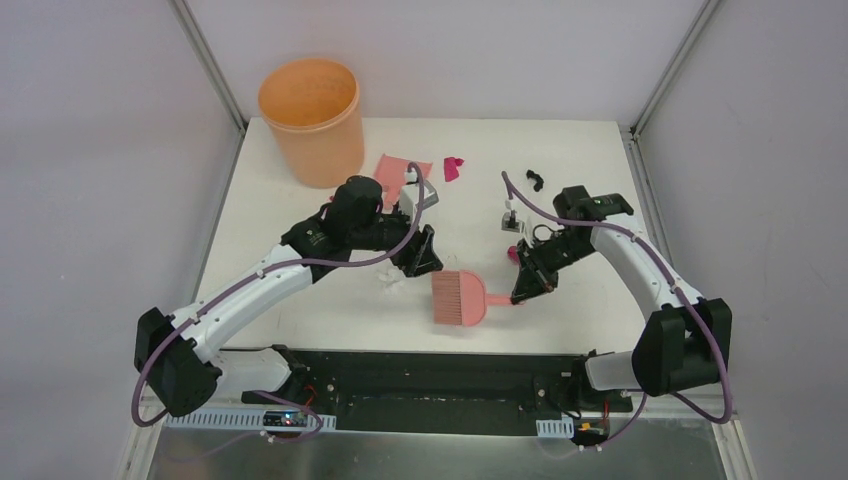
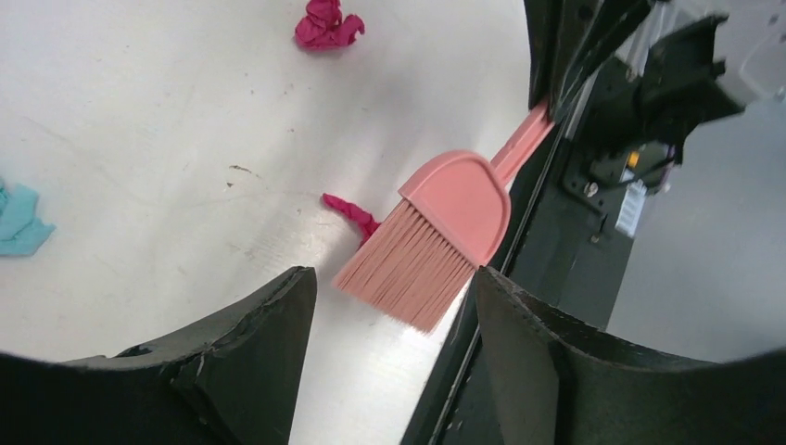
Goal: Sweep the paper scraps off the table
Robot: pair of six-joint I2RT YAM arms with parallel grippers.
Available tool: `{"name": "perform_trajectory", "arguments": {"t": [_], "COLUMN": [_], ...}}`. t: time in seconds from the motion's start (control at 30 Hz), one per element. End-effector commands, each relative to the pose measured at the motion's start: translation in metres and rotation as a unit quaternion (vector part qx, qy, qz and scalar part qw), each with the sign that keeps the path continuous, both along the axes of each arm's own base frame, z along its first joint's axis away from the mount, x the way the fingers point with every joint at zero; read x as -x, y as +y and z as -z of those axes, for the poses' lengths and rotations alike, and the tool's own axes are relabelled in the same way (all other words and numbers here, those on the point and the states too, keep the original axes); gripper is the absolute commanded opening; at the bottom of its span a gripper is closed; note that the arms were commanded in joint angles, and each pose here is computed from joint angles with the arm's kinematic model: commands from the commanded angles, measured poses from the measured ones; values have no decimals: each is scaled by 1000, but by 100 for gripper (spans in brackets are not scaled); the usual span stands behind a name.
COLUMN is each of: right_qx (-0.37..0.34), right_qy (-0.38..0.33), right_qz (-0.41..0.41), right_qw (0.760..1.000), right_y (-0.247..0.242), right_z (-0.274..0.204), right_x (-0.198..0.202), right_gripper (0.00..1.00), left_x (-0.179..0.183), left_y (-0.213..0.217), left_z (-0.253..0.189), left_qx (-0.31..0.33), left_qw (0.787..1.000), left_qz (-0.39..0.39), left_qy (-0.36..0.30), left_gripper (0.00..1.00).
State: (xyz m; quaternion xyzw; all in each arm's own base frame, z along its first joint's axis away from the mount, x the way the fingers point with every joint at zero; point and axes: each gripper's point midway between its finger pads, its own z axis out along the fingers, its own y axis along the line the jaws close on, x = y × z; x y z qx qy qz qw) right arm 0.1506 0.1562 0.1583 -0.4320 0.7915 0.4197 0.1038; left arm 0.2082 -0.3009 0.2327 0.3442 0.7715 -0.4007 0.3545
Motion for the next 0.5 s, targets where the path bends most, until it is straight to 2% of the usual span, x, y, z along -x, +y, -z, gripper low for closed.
{"name": "perform_trajectory", "arguments": {"t": [0.0,0.1,0.27,0.37,0.47], "right_qx": [22,20,8,8,11], "right_qy": [-38,-31,-3,21,24], "right_qz": [-34,-52,-71,-90,-97], "right_qw": [998,998,997,996,995], "right_y": [-2,3,17,28,33], "right_z": [-15,-25,-28,-23,-20], "right_x": [4,10,23,32,31], "right_gripper": [0,0,0,0,0], "left_x": [16,32,33,47,57], "left_y": [3,-12,-17,-24,-26], "left_z": [15,20,29,18,18], "left_qx": [-39,11,21,57,68], "left_qw": [994,991,990,984,979], "left_qz": [89,131,138,167,188], "left_qy": [-45,-11,-6,18,39], "left_gripper": [64,62,61,60,49]}}
